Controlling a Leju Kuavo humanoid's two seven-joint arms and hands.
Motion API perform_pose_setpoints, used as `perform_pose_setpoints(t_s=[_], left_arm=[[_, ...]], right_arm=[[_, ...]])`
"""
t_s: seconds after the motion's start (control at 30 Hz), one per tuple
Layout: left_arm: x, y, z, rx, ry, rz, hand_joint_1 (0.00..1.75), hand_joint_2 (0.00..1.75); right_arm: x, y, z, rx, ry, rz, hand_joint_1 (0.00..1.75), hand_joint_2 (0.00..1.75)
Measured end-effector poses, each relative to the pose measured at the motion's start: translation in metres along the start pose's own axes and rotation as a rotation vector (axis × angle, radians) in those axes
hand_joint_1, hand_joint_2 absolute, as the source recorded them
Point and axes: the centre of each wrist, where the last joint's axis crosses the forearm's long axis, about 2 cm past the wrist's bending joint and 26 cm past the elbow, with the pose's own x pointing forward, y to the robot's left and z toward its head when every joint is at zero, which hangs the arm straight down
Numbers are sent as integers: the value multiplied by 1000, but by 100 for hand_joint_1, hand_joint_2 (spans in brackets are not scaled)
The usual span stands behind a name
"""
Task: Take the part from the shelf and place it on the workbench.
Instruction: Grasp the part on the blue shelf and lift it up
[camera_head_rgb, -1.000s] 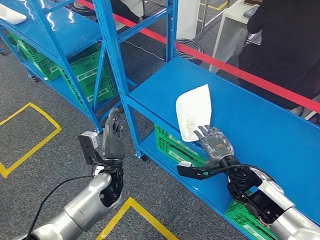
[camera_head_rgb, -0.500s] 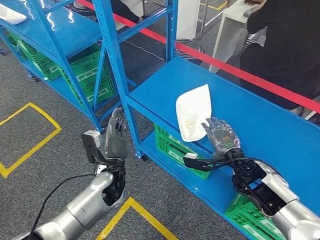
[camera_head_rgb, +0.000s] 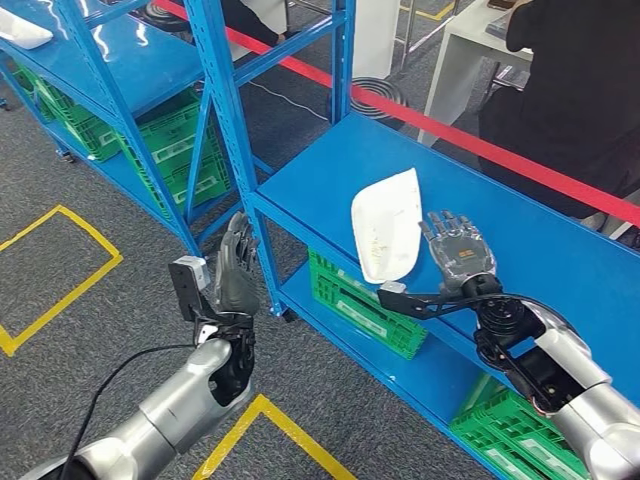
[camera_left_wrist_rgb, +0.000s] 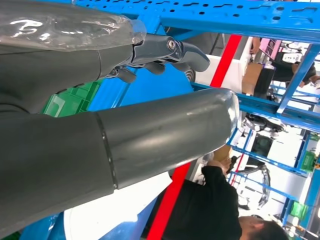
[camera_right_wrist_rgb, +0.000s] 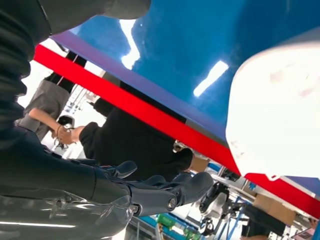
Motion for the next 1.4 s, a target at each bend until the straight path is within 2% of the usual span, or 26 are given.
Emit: perform_pose_setpoints(t_s=[0.43,0.9,1.4], left_arm=[[-1,-3,-5,18,1,13,0,0],[-2,-6,-6,32,-2,17,0,0],[-5,-13,-3,-2,6,16,0,0]], right_arm=[[-4,-6,-2,-35,-24,-4,0,175],[5,-10,-6,-67,-66,-26,0,175],[22,-20,-13,-151,-151,-130,0,175]])
